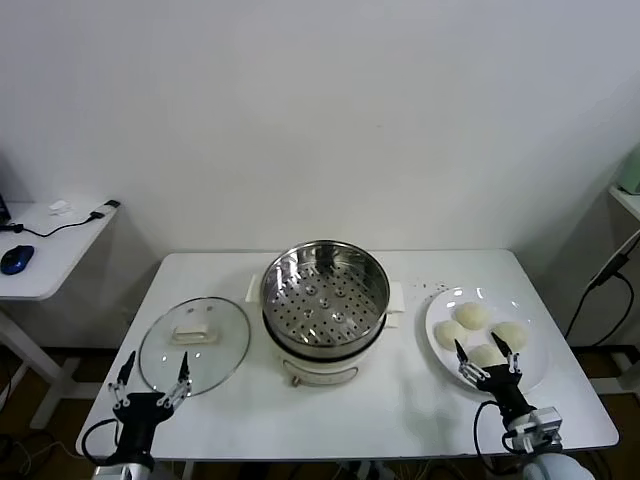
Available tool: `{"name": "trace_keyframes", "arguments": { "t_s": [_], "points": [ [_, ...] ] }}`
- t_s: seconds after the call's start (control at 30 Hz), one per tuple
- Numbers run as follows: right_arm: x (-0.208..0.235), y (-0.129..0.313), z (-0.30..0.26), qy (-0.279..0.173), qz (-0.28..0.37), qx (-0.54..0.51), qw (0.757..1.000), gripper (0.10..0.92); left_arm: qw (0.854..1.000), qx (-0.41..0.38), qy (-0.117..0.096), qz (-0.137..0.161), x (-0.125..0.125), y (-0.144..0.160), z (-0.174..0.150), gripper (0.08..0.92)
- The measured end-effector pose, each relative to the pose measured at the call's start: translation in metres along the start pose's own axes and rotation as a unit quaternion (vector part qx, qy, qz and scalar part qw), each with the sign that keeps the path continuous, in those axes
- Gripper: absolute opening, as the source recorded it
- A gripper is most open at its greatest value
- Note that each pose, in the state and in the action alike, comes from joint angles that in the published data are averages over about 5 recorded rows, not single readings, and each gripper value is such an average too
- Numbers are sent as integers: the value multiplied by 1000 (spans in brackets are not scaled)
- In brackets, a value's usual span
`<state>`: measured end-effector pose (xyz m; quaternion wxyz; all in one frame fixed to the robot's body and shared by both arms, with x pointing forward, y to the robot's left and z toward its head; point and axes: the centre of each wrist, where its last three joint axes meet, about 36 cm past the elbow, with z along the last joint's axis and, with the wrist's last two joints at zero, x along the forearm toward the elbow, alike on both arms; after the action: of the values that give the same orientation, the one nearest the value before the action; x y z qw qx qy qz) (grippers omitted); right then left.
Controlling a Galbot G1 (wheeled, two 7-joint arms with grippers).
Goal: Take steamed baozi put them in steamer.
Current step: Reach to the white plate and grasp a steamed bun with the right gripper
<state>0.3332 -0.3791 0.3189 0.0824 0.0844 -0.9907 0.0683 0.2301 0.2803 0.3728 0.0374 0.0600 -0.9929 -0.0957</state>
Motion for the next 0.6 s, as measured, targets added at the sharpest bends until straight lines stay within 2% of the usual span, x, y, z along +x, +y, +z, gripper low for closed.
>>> {"name": "trace_keyframes", "arguments": {
  "t_s": [0.13, 0.3, 0.43, 0.6],
  "points": [
    [-7, -20, -14, 22, -31, 38, 999, 823, 1000, -4, 0, 2, 2, 0, 1, 823],
    [-23, -69, -48, 80, -103, 125, 983, 823, 1000, -10, -2, 7, 7, -1, 3, 823],
    [-41, -115, -83, 134, -167, 204, 955, 823, 1000, -10, -3, 11, 10, -4, 5, 823],
    [-73, -159, -126, 195, -242, 289, 906, 823, 1000, -8, -6, 14, 12, -6, 7, 823]
  ]
}}
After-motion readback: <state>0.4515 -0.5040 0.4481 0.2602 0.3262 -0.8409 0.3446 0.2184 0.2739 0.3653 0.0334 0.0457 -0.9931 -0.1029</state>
